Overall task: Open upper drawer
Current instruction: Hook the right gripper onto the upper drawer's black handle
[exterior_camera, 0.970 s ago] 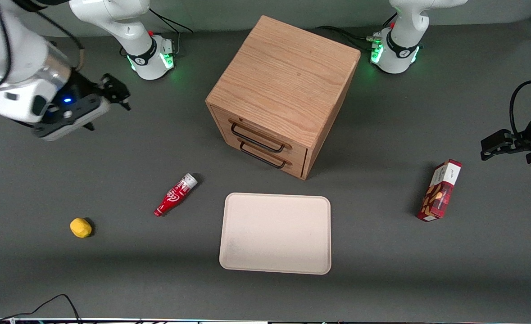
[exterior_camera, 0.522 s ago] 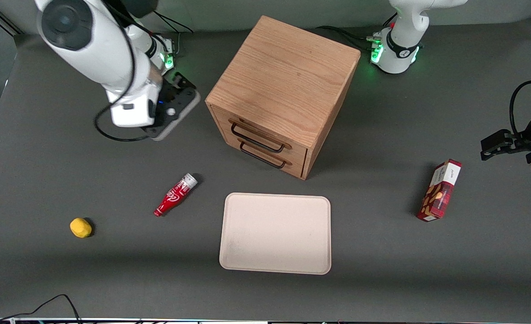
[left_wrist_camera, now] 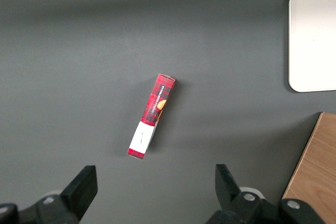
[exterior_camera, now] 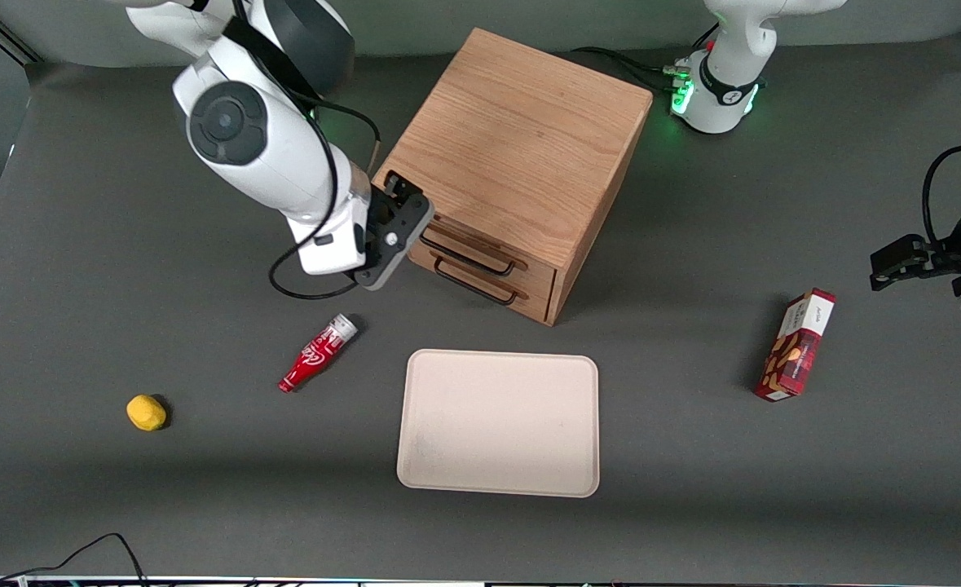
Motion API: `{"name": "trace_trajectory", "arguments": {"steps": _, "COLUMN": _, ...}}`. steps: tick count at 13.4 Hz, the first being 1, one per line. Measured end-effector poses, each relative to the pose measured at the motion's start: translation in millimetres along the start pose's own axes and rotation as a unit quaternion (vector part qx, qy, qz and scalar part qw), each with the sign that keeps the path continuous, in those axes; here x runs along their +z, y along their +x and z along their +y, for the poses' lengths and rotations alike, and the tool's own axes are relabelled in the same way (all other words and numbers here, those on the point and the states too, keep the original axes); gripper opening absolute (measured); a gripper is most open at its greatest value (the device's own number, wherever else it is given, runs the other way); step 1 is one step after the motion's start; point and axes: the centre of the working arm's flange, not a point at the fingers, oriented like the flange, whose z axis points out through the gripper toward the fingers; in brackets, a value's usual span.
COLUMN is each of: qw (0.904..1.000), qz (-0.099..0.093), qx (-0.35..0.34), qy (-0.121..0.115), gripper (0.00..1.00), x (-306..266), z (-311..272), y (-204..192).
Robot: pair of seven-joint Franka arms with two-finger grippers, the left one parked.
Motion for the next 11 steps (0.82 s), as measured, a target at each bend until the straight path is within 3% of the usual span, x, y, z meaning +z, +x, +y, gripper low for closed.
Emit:
{"name": "trace_trajectory", "arguments": {"steps": 5, "qw": 0.9988, "qz": 0.001, "qx": -0.042, "qy": 0.023, "gripper": 1.00, "x": 53.4, "z": 0.3, "y": 22.4}}
{"name": "trace_trajectory", "arguments": {"steps": 11, "qw": 0.9975, "qz": 0.008, "qx": -0.062, "qy": 0.034, "gripper": 1.00, "x": 78.3, "z": 8.5, "y": 29.9}}
